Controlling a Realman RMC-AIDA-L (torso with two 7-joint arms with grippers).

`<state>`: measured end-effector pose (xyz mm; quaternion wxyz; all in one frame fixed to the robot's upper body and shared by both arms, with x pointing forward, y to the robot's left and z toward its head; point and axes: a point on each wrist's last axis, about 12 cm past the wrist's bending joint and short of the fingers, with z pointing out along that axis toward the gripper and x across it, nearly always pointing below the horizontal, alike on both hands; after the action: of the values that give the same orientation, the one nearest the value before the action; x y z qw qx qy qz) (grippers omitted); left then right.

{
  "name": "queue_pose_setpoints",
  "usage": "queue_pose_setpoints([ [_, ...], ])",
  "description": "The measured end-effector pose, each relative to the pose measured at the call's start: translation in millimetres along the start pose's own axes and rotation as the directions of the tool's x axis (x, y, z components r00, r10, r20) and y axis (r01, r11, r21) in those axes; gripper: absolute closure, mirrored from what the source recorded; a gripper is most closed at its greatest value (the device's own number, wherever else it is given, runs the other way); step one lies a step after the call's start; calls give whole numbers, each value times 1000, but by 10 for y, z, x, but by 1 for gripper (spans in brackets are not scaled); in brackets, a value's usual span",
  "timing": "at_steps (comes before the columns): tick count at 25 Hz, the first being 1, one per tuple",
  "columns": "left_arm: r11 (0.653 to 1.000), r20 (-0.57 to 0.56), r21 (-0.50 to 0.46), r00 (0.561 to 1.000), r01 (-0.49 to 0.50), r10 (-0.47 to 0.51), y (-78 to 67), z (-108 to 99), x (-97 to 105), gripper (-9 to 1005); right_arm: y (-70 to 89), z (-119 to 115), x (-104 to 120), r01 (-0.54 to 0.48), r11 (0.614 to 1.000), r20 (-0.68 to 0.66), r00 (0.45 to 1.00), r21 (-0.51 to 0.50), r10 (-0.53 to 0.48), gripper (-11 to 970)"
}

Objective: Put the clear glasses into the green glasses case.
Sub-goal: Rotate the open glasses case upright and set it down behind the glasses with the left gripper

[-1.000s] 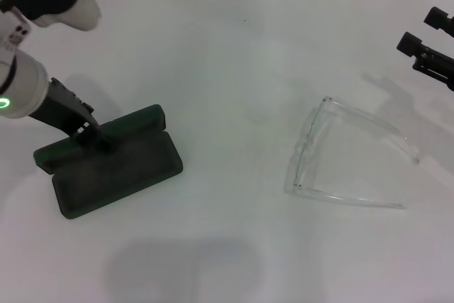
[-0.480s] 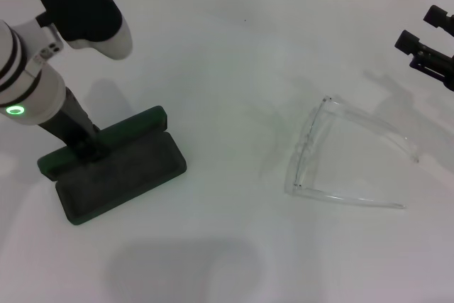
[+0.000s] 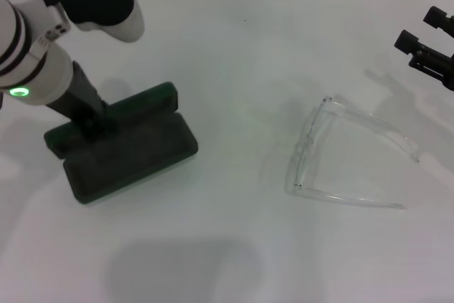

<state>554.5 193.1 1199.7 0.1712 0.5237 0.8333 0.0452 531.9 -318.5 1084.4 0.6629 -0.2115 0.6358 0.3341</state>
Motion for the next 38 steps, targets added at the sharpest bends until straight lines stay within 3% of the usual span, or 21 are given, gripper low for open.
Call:
queue_pose_setpoints([
  [6, 990, 46, -50, 990, -131, 133, -158, -146, -189, 789, -16, -79, 3, -1, 1000, 3, 1000, 21, 1, 104],
  [12, 948, 85, -85, 945, -308, 315, -392, -77, -433, 784, -37, -276, -34, -5, 998, 53, 999, 68, 2, 103],
  [18, 902, 119, -112, 896, -417, 429, -542, 0, -684, 778, -13, -401, -26, -12, 997, 68, 998, 79, 7, 104],
  [26, 872, 86, -96, 868, -481, 489, -627, 213, -915, 771, 40, -527, 15, -26, 996, 71, 997, 84, 20, 104],
  [38, 858, 128, -127, 850, -497, 511, -703, 295, -1108, 760, 87, -534, -14, -13, 998, 105, 994, 54, 7, 103],
])
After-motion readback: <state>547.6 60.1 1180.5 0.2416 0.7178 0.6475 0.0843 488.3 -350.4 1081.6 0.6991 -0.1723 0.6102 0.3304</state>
